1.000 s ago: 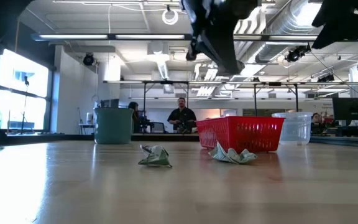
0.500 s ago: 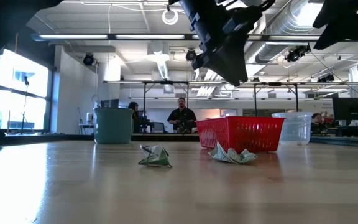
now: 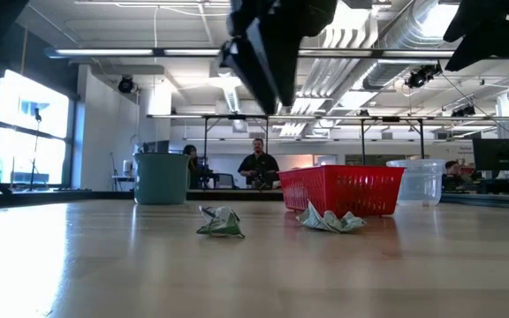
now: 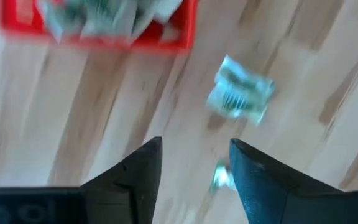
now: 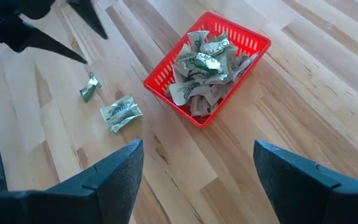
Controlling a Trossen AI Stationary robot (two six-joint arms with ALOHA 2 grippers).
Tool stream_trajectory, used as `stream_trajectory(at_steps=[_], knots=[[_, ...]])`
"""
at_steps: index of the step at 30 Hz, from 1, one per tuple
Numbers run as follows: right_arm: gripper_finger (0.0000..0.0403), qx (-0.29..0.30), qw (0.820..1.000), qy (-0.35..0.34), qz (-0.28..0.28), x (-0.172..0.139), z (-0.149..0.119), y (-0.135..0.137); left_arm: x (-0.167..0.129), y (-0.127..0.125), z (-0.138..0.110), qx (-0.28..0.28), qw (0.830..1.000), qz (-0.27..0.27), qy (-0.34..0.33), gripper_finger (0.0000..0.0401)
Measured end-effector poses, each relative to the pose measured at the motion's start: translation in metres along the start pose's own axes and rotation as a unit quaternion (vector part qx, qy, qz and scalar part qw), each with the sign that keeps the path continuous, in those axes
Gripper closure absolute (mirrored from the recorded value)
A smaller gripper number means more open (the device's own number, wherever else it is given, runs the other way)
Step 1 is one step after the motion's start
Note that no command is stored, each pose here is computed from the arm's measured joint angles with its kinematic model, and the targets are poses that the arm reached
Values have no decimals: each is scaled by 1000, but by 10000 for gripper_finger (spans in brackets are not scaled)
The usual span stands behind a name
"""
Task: Pick and place items into bin
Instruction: Put the truvia packet into the orange bin
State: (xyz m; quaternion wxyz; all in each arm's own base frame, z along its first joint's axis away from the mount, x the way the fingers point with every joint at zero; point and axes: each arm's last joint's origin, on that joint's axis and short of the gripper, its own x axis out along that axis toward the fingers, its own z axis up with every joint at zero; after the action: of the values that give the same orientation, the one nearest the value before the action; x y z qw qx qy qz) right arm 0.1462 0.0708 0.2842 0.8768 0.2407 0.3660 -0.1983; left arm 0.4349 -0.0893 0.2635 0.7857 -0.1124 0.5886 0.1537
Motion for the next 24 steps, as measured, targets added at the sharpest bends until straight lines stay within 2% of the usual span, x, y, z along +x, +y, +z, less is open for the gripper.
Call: stream_trajectory(at_steps=[7,13,16,19,24], knots=[[110,-9,1000,1,1,0,0,0,2,-34,-41,-32,998,27,46,202],[110,-9,1000,6,4,0,0,0,8,-71,-81,-53,997,28,50,203],[110,-10,1000,14,8,0,-1,1,9,-91,-94,-66,998,6,14,203],[110,-20,1000,15,9,0,-1,1,6,-105,-96,-63,996,-10,-55,203],[110,-32,999,15,9,0,-1,1,25,-99,-88,-60,992,10,-108,203]])
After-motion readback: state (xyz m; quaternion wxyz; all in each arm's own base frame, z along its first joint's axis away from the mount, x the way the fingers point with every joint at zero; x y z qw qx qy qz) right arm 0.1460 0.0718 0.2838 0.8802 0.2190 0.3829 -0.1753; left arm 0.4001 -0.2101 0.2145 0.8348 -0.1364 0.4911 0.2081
